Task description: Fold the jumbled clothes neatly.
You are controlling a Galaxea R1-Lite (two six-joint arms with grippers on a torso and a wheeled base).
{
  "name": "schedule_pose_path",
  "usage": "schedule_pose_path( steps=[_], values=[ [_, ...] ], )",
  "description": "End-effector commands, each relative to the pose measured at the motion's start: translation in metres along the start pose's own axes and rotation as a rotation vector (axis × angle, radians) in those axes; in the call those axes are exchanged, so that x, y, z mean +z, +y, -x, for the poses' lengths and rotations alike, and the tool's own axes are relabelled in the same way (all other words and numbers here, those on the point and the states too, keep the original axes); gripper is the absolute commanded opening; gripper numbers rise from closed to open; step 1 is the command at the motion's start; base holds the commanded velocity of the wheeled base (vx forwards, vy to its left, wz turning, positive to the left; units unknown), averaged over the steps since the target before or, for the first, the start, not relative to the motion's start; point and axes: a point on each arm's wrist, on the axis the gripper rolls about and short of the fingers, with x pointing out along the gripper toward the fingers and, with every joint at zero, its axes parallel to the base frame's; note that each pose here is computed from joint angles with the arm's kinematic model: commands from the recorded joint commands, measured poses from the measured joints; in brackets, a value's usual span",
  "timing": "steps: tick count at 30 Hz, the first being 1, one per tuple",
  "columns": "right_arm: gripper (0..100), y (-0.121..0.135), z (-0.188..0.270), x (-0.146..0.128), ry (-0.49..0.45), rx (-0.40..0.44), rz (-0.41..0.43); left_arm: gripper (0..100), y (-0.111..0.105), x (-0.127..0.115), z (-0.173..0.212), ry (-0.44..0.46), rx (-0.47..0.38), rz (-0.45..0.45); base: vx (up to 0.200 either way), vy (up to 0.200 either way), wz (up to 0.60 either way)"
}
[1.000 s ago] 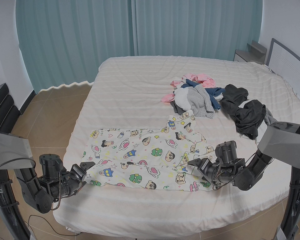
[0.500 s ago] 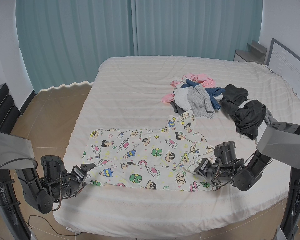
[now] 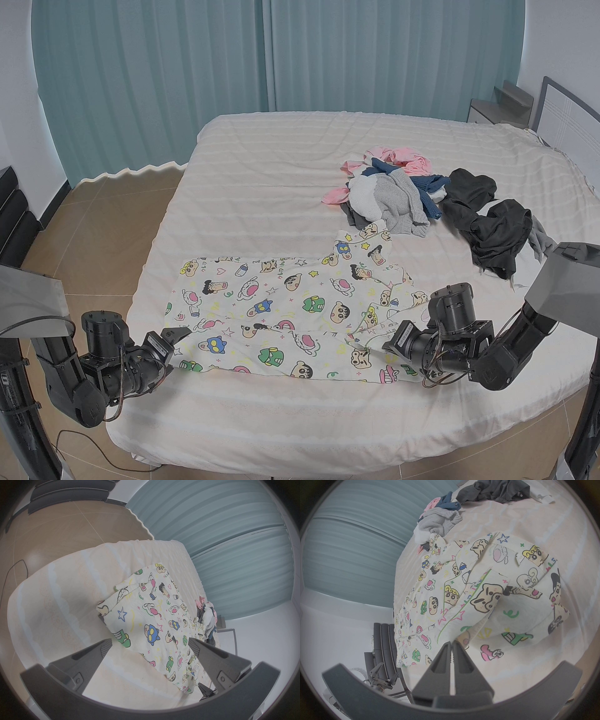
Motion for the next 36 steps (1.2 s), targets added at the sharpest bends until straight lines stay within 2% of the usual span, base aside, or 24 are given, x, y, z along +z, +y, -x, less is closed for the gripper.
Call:
schedule_pose_path(
  steps=[1, 16, 26, 27, 36],
  values=[
    [0, 0.010, 0.015, -0.006, 0.006, 0.034, 0.022, 100, 0.000, 0.000, 0.000, 0.000, 0.001, 0.001, 0.000, 0.000, 0.00],
    [0, 0.017, 0.041, -0.020, 0.076, -0.002, 0.131, 100, 0.001, 0.000, 0.000, -0.011, 0.009, 0.001, 0.000, 0.000, 0.00],
    [0, 0.006, 0.021, -0.036, 0.132, -0.056, 0.148, 100, 0.000, 0.000, -0.001, -0.010, 0.008, 0.000, 0.000, 0.000, 0.00],
    [100, 0.006, 0.021, -0.036, 0.131, -0.055, 0.148, 100, 0.000, 0.000, -0.001, -0.010, 0.008, 0.000, 0.000, 0.000, 0.00],
    [100, 0.008, 0.026, -0.023, 0.094, -0.041, 0.135, 100, 0.000, 0.000, -0.001, -0.008, 0.007, 0.000, 0.000, 0.000, 0.00]
  ],
)
